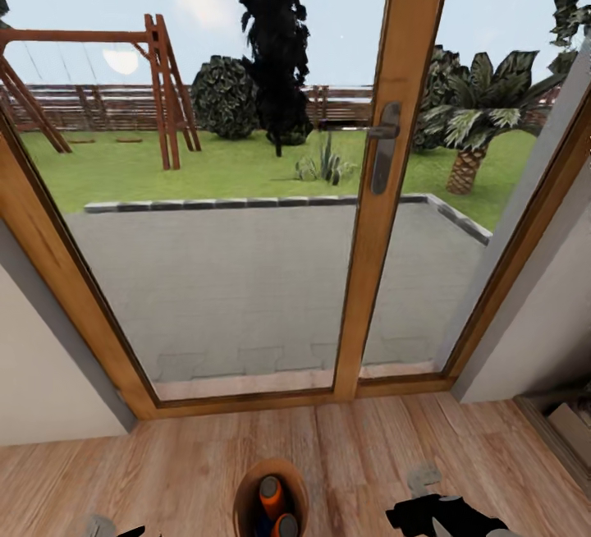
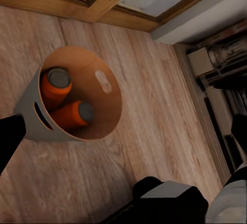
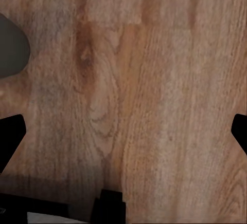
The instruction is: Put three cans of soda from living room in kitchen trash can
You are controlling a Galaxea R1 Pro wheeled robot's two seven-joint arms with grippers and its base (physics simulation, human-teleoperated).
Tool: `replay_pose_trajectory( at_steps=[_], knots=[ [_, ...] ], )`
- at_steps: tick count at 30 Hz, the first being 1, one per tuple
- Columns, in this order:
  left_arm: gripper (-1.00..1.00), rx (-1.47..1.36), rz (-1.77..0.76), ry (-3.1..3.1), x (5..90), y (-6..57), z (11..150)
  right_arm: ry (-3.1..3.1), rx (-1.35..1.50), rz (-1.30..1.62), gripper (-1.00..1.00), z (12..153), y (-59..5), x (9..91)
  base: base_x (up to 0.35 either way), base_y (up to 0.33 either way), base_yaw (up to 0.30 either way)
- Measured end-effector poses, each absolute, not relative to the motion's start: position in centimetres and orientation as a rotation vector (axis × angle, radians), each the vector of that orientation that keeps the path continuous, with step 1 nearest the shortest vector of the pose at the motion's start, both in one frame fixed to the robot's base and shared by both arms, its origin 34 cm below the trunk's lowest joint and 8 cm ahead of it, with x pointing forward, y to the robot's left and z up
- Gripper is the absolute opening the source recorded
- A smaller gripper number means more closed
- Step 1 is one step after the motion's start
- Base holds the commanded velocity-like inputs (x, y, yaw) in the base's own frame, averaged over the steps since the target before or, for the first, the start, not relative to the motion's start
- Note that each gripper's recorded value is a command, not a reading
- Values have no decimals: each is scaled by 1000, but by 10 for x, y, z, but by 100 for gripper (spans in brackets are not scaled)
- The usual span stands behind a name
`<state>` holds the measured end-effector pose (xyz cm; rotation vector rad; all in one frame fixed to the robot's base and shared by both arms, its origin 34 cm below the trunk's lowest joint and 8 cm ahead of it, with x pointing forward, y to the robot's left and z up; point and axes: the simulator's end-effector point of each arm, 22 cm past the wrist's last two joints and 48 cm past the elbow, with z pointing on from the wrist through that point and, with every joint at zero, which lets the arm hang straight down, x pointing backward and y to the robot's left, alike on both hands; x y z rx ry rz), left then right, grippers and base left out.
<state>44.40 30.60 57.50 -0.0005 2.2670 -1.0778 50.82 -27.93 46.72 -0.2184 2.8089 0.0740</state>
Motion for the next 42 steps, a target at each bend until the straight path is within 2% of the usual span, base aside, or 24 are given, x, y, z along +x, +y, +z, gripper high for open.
replay_pose_trajectory(
  at_steps=[23, 33, 42],
  knots=[
    [100, 4, -1127, 2286, 412, 281, 569, 2847, -207, 94, 100, 461, -280, 467, 0, 0, -4],
    [100, 214, -1250, 2401, 360, 232, 552, 2837, -207, 91, 100, 464, -281, 467, 0, 0, 0],
    [100, 242, -1173, 2452, 360, 230, 539, 2823, -207, 91, 100, 468, -280, 471, 0, 0, 0]
  ],
)
